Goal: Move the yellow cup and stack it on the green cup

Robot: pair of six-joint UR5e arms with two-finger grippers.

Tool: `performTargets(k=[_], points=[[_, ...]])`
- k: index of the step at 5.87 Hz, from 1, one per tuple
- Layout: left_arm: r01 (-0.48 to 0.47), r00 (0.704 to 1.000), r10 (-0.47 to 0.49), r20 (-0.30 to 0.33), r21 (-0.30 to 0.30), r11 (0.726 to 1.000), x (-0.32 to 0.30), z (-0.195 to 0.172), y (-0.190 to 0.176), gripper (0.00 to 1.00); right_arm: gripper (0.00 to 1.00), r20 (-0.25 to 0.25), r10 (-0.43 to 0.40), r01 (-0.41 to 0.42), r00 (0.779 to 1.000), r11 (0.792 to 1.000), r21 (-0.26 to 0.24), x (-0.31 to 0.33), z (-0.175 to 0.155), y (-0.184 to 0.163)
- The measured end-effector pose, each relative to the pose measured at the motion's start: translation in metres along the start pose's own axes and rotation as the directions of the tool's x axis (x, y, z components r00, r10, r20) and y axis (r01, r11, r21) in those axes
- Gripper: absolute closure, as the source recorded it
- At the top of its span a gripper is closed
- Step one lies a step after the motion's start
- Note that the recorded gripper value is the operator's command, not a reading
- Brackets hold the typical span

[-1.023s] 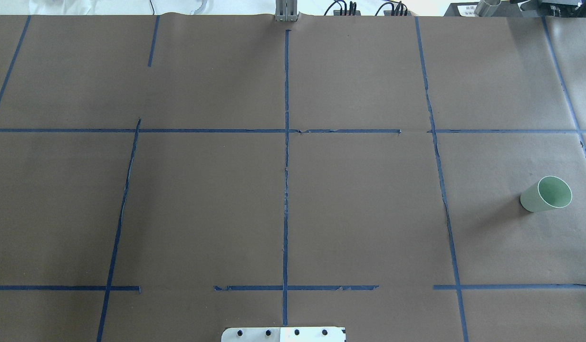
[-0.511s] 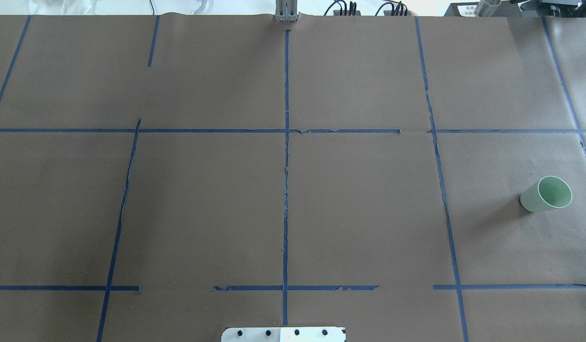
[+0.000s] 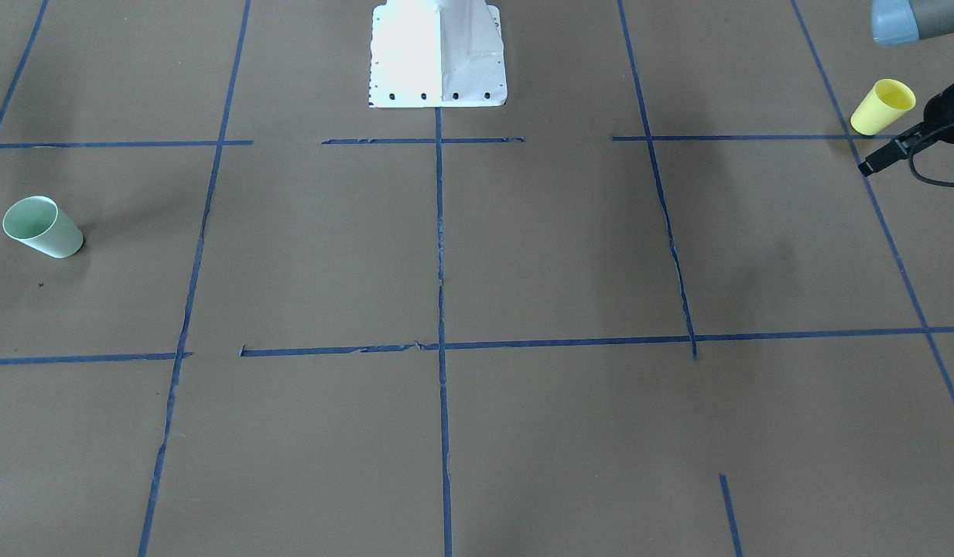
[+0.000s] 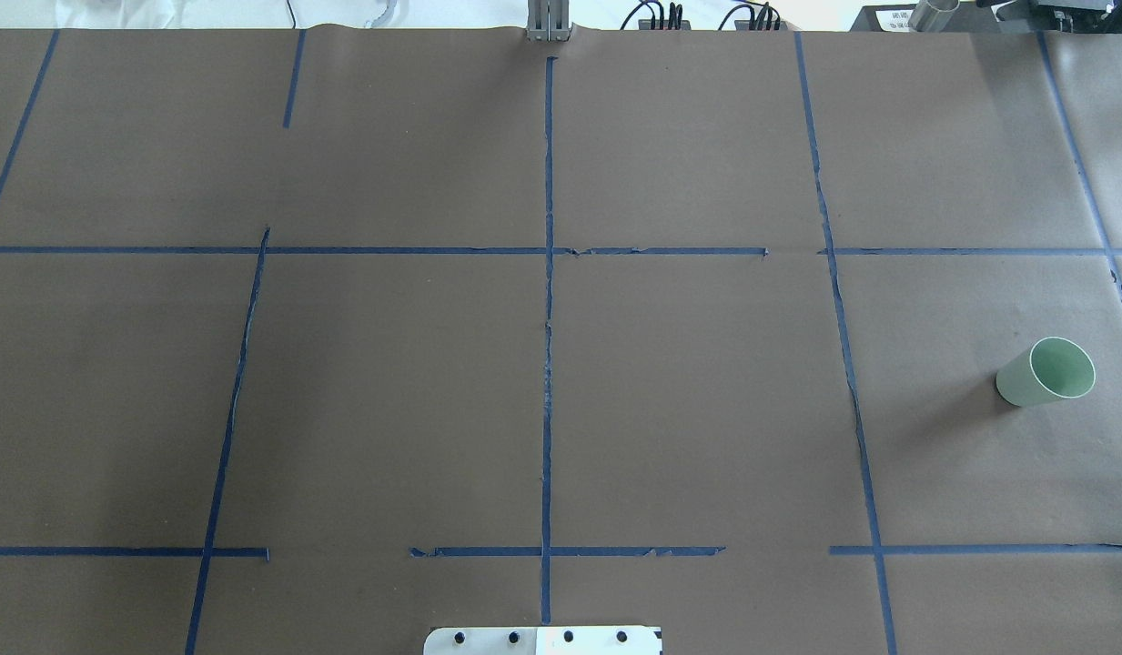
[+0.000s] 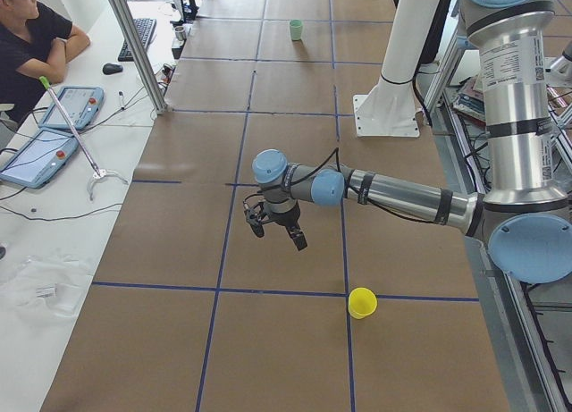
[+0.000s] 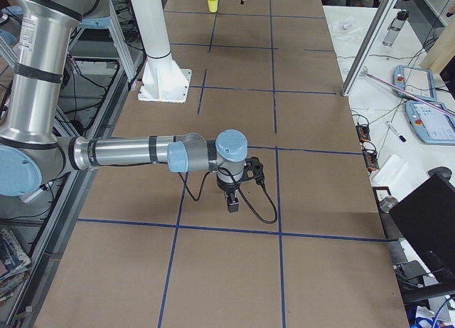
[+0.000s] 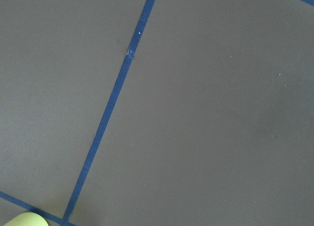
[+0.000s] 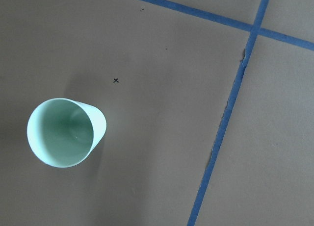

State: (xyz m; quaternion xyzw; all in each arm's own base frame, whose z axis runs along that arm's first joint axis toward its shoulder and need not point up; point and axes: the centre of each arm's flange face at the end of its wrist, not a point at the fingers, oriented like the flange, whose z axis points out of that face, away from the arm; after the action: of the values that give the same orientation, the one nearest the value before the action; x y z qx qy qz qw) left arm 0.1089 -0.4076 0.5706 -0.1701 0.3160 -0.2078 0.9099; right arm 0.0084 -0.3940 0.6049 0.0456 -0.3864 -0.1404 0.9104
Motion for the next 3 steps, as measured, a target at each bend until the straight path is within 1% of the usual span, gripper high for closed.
performTargets(k=[1,2,3], points=[[0.093,0.993,-0.097,0.074,0.056,0.994,0.021,0.016,0.016,0.00,0.00,0.009,-0.002,0.002,1.000,1.000,0.002,0.000,0.001,0.001],[0.189,0.969,-0.207,0.138,0.131,0.973,0.036,0.038,0.031,0.00,0.00,0.015,-0.003,0.003,1.000,1.000,0.002,-0.001,0.001,0.002],[0.286,0.929,-0.323,0.180,0.205,0.936,0.047,0.060,0.046,0.00,0.00,0.021,-0.003,0.003,1.000,1.000,0.002,-0.001,0.001,0.002]])
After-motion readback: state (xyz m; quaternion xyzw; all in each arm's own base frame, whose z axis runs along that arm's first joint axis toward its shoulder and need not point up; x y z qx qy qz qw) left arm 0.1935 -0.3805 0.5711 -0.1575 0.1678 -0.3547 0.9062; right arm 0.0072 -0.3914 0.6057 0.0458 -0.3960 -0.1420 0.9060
